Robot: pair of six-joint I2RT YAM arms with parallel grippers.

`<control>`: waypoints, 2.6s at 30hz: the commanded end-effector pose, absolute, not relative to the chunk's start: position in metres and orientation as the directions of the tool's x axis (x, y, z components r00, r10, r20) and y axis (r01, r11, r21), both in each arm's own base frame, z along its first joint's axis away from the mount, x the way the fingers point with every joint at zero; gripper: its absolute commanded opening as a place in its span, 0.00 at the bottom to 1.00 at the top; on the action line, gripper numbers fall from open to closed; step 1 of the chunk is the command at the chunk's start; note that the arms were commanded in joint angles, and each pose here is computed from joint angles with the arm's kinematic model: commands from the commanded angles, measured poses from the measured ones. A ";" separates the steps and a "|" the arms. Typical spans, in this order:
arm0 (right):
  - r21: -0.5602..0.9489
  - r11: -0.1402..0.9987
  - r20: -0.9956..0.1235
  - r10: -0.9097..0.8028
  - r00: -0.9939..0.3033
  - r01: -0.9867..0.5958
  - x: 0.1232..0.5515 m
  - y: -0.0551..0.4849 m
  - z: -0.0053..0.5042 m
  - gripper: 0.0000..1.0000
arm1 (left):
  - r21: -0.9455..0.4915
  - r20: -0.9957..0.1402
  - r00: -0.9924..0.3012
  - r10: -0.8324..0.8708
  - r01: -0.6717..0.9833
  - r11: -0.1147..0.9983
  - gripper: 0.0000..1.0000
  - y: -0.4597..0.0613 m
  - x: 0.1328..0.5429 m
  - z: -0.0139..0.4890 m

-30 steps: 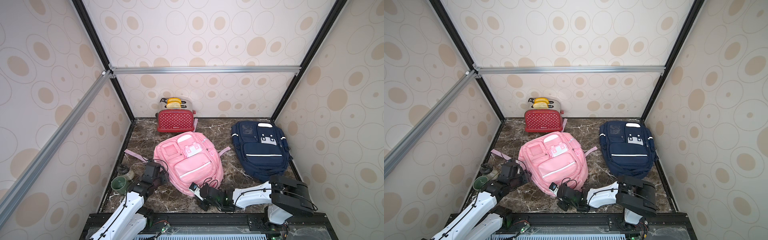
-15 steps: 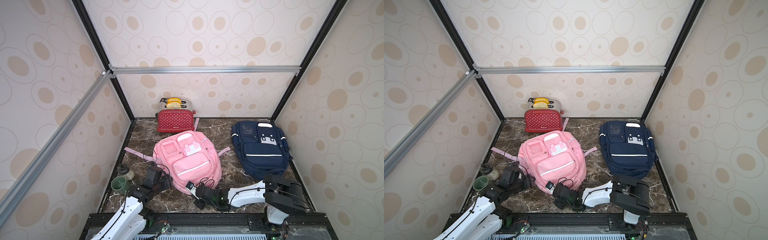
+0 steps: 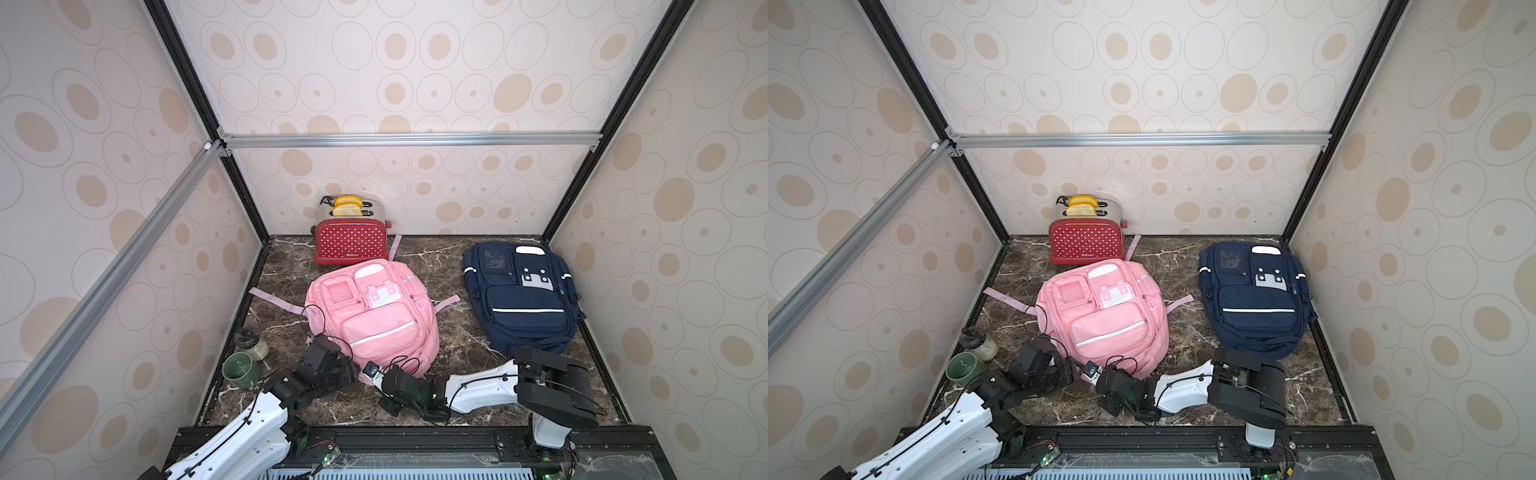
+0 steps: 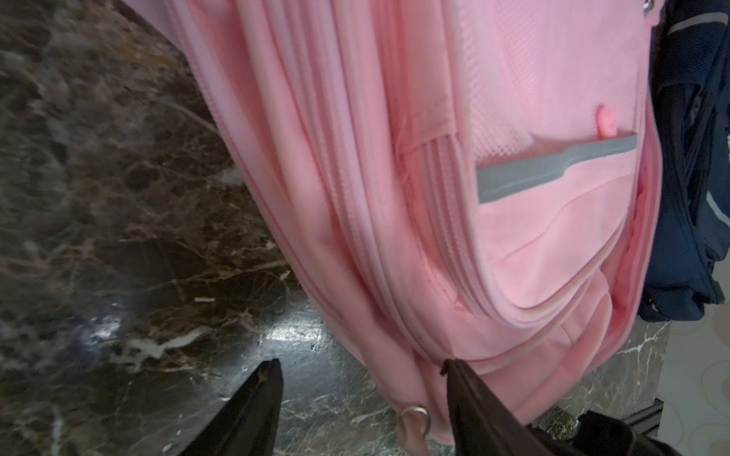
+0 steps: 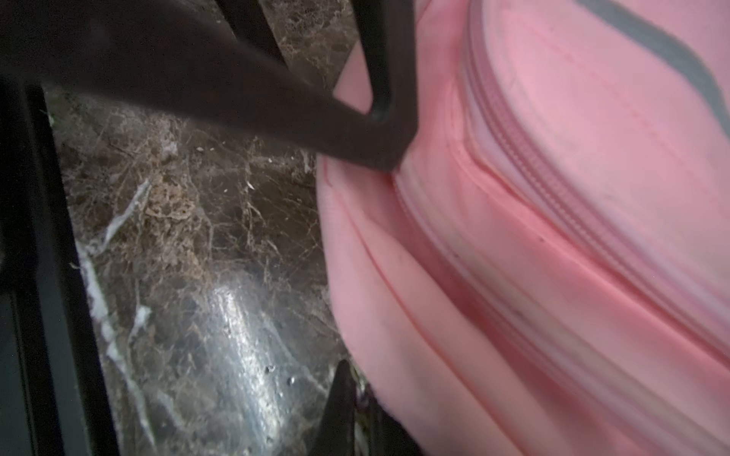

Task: Zip up the backpack
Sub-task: Zip the zipper on the backpack.

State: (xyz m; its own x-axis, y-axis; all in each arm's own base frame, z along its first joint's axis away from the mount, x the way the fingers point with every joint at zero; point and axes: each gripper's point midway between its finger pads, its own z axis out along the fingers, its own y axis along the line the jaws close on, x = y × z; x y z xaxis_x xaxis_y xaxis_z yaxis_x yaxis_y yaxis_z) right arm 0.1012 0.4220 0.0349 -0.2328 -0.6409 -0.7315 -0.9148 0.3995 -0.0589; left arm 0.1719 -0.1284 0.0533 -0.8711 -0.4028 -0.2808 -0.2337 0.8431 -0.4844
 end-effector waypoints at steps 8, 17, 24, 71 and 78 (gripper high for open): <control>-0.096 0.358 -0.709 -0.680 -0.189 -0.929 0.089 0.428 0.026 0.00 | -0.483 -0.322 -0.845 -0.427 -0.241 0.842 0.21 -0.137 0.190 0.057; -0.086 0.324 -0.680 -0.710 -0.182 -0.942 0.070 0.417 0.014 0.00 | -0.394 -0.374 -0.832 -0.410 -0.258 0.882 0.07 -0.113 0.184 0.048; -0.091 0.323 -0.665 -0.724 -0.184 -0.942 0.067 0.399 0.012 0.00 | -0.340 -0.409 -0.833 -0.372 -0.239 0.910 0.00 -0.108 0.190 0.054; -0.169 0.289 -0.531 -0.832 -0.160 -0.942 0.079 0.317 0.002 0.00 | -0.185 -0.555 -0.786 -0.272 -0.202 0.962 0.00 -0.062 0.203 0.055; -0.157 0.261 -0.571 -0.811 -0.128 -0.953 0.061 0.365 0.002 0.00 | -0.115 -0.503 -0.818 -0.278 -0.255 0.960 0.00 -0.067 0.225 0.053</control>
State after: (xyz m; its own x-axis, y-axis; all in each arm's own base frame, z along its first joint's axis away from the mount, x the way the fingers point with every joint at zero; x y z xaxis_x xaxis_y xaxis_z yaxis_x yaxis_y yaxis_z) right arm 0.0857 0.3871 0.0456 -0.1168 -0.7013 -0.7033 -0.9236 0.3369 -0.1826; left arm 0.2067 -0.0817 0.0417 -0.8568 -0.2694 -0.4398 -0.2080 0.9608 -0.1833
